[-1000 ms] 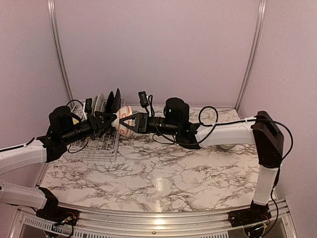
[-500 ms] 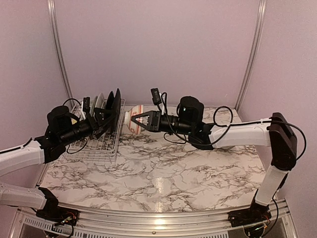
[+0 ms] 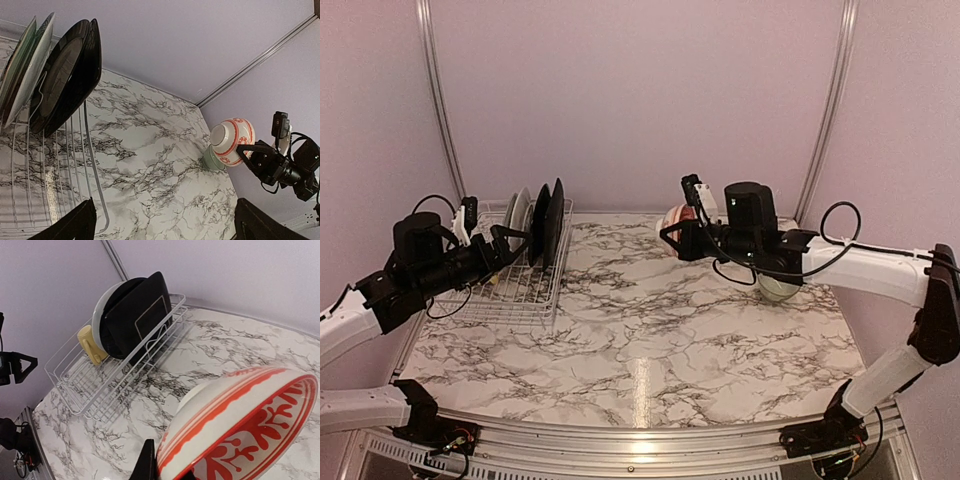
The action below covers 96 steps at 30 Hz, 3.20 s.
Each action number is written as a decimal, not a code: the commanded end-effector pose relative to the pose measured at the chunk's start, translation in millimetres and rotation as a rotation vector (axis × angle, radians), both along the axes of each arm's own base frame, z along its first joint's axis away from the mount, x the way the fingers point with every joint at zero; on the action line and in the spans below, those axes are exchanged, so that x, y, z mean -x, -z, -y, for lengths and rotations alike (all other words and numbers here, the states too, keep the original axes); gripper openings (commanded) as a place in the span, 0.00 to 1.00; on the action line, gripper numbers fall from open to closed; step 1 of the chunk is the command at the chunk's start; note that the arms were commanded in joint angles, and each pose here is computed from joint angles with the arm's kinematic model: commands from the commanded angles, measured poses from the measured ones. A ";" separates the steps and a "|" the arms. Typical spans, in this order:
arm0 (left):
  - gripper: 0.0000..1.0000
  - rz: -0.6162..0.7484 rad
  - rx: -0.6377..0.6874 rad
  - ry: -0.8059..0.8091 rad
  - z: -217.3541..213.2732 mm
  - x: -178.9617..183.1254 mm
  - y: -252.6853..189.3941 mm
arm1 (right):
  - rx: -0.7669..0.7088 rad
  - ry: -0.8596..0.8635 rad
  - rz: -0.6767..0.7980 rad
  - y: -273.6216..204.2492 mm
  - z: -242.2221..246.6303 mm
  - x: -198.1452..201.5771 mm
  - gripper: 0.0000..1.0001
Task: Unload the mixed dishes from the dish rack
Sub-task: Place the bowl in the bowl, then grab the cup from the dish rack.
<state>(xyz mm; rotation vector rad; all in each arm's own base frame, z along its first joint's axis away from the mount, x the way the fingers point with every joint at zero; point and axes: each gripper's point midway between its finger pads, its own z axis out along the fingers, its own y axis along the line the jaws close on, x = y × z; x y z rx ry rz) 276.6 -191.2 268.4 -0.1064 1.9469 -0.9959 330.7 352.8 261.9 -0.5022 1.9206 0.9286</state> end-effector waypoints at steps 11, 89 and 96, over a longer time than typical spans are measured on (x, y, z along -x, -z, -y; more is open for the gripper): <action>0.99 0.016 -0.018 0.019 -0.1 3.1 -5.2 | 0.733 0.597 0.075 17.9 182.9 -26.3 0.00; 0.99 -0.266 -0.496 -0.378 -93.2 -24.7 51.0 | 0.278 0.323 -0.169 54.4 172.8 -28.6 0.68; 0.99 -0.420 -0.498 -0.520 -123.9 -50.6 81.8 | 0.253 0.361 -0.102 43.9 182.6 -21.0 0.68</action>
